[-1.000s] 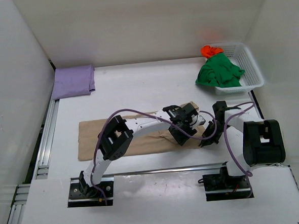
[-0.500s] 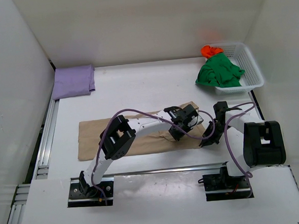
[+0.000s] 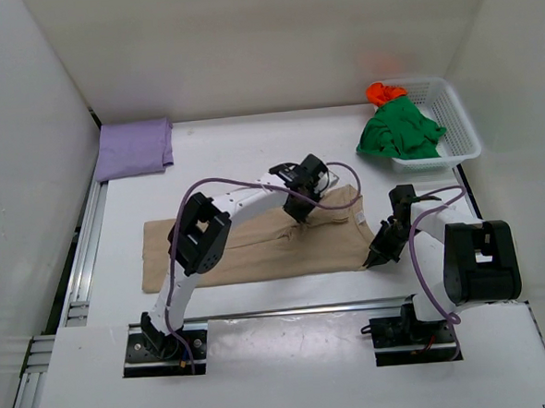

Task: Fold and stack the t-shirts
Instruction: Fold the other side of the tshirt into a rectangle

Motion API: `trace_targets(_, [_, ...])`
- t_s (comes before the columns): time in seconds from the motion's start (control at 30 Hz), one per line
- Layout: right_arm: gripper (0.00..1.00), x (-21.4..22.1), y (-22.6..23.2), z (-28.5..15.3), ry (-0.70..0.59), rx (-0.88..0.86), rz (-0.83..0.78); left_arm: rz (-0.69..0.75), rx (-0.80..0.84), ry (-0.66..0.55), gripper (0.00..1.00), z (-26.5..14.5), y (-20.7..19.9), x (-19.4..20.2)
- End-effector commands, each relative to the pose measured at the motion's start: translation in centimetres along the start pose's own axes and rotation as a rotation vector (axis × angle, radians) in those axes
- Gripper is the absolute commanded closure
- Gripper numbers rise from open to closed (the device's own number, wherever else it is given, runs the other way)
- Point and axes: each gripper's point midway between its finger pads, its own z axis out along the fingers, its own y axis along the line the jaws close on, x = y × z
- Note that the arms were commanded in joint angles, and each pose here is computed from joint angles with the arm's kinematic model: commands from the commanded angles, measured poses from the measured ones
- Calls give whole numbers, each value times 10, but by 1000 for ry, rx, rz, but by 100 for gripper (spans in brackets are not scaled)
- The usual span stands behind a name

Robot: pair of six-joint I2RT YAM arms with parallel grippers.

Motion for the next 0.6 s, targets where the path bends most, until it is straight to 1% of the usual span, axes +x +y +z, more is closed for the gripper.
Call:
trace_targets(0.0, [100,-7,-9,4,-40,32,-12,-24,-8,-99,90,-31,13,-29])
trace_targets(0.1, [100,-7,-9,4,-40,32,-12,-44,-7,-90,87,-29,22,-25])
trace_targets(0.13, [100,-7,-10,6,-33,37,-10,-44,-7,-80,84,-27,22,-21])
trace_targets(0.17, [100,-7,-10,6,-33,37,-10,-55,-12,-80,79,-27,28,-21])
trace_targets(0.27, [100,-6,-11,7,-26,42,-7,-66,-37,-81,74,-25,37,-23])
trace_targets(0.3, [100,-6,-11,7,-26,43,-7,-74,-41,-91,68,-27,42,-26])
trace_targets(0.37, [100,-5,-12,8,-18,48,-5,-84,-91,-89,57,-28,55,-25])
trace_targets(0.43, [100,-4,-11,8,-13,40,-5,-114,-123,-96,57,-35,73,-24])
trace_targets(0.47, [100,-6,-9,8,-12,41,-4,-126,-153,-97,55,-39,83,-21])
trace_targets(0.5, [100,-6,-9,8,-12,41,-4,-155,-182,-116,53,-53,101,-23])
trace_targets(0.57, [100,-6,-9,8,-12,41,-4,-195,-229,-107,52,-63,124,-10])
